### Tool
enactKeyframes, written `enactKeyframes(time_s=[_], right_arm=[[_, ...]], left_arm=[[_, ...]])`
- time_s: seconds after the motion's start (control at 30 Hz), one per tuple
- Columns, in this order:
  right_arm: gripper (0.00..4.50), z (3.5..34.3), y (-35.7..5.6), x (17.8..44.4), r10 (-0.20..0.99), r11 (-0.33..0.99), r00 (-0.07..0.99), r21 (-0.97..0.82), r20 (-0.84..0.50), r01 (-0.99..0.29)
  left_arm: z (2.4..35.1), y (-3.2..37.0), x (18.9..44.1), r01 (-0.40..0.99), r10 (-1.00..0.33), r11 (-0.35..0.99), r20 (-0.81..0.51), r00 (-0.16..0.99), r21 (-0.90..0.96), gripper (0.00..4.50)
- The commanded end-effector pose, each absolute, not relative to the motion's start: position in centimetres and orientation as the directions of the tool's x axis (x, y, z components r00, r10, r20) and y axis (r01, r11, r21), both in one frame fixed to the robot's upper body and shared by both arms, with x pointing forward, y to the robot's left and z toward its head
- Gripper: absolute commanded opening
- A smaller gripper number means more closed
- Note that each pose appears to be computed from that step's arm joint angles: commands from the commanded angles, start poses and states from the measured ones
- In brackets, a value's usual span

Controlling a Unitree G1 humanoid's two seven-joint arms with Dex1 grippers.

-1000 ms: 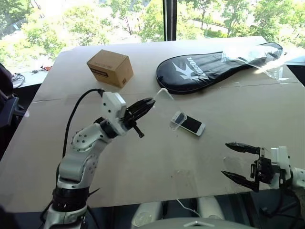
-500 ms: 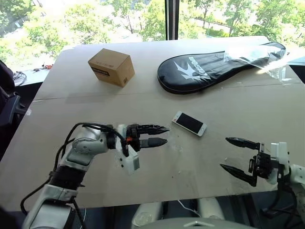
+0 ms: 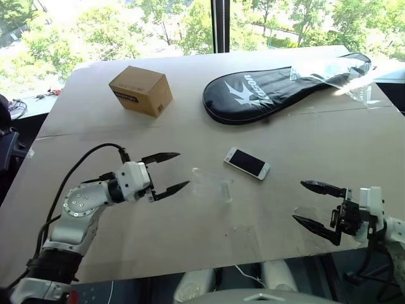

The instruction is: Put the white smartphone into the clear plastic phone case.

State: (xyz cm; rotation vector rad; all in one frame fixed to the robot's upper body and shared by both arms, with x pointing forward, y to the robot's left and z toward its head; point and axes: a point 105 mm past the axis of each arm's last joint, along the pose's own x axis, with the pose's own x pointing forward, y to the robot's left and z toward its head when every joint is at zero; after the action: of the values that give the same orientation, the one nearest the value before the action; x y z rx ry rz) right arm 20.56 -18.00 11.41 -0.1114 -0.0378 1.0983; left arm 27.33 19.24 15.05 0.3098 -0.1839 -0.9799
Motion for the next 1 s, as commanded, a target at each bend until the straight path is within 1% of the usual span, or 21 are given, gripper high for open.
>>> enactKeyframes(time_s=[0.03,0.07,0.1,0.13,0.17,0.2,0.27,0.3,0.4,0.57,0.6,0.67,0.73,0.8,0.9,1.0], right_arm=[[4.5,12.4,-17.8,20.8,0.899,0.433,0.438,-0.137,-0.009,-0.891],[4.5,12.5,-17.8,20.8,0.9,0.43,0.435,-0.138,-0.009,-0.892],[4.5,12.6,-17.7,20.9,0.902,0.426,0.431,-0.139,-0.007,-0.894],[4.5,12.7,-17.7,20.9,0.903,0.424,0.429,-0.139,-0.003,-0.895],[4.5,12.8,-17.6,20.9,0.906,0.42,0.424,-0.138,-0.001,-0.897],[4.5,12.9,-17.6,20.9,0.907,0.416,0.42,-0.136,0.002,-0.899],[4.5,13.0,-17.4,20.9,0.911,0.409,0.411,-0.132,0.009,-0.903],[4.5,13.1,-17.3,21.0,0.913,0.406,0.408,-0.131,0.014,-0.904],[4.5,13.4,-17.0,21.0,0.915,0.402,0.402,-0.128,0.026,-0.907],[4.5,14.0,-16.6,21.3,0.91,0.415,0.412,-0.128,0.049,-0.901],[4.5,14.0,-16.5,21.7,0.902,0.432,0.43,-0.131,0.044,-0.892],[4.5,13.9,-16.2,22.6,0.879,0.477,0.476,-0.117,0.033,-0.871],[4.5,13.3,-15.2,24.3,0.835,0.543,0.55,-0.122,-0.031,-0.831],[4.5,12.4,-13.7,25.7,0.806,0.57,0.585,-0.146,-0.091,-0.809],[4.5,11.0,-12.2,27.1,0.79,0.572,0.593,-0.16,-0.154,-0.804],[4.5,10.1,-10.7,28.3,0.791,0.553,0.581,-0.18,-0.195,-0.814]], left_arm=[[18.7,19.9,28.1,0.768,-0.783,0.621,0.155,0.602,0.156,3.79],[19.4,20.7,28.7,0.736,-0.744,0.666,0.186,0.642,0.122,3.79],[20.1,21.3,29.1,0.725,-0.714,0.688,0.223,0.664,0.041,3.79],[20.6,21.2,28.9,0.746,-0.723,0.666,0.238,0.649,-0.014,3.79],[20.6,20.6,28.3,0.782,-0.756,0.621,0.22,0.616,-0.054,3.79],[20.2,19.9,27.6,0.818,-0.799,0.572,0.181,0.573,-0.066,3.79],[18.0,18.5,25.6,0.882,-0.881,0.469,0.045,0.47,-0.033,3.79],[16.8,18.3,25.0,0.893,-0.894,0.449,-0.017,0.448,-0.038,3.79],[14.8,17.9,24.2,0.907,-0.903,0.421,-0.102,0.418,-0.009,3.79],[11.4,16.9,22.9,0.955,-0.919,0.25,-0.271,0.286,0.159,3.79],[11.0,16.6,22.9,0.958,-0.92,0.227,-0.285,0.271,0.177,3.79],[10.8,16.2,23.5,0.954,-0.923,0.236,-0.264,0.279,0.184,3.79],[11.5,15.6,23.9,0.954,-0.936,0.254,-0.209,0.284,0.159,3.79],[11.9,15.3,23.9,0.962,-0.948,0.24,-0.184,0.261,0.13,3.79],[11.8,15.6,23.8,0.969,-0.948,0.205,-0.22,0.231,0.135,3.79],[11.7,16.0,24.1,0.969,-0.941,0.194,-0.25,0.229,0.156,3.79]])
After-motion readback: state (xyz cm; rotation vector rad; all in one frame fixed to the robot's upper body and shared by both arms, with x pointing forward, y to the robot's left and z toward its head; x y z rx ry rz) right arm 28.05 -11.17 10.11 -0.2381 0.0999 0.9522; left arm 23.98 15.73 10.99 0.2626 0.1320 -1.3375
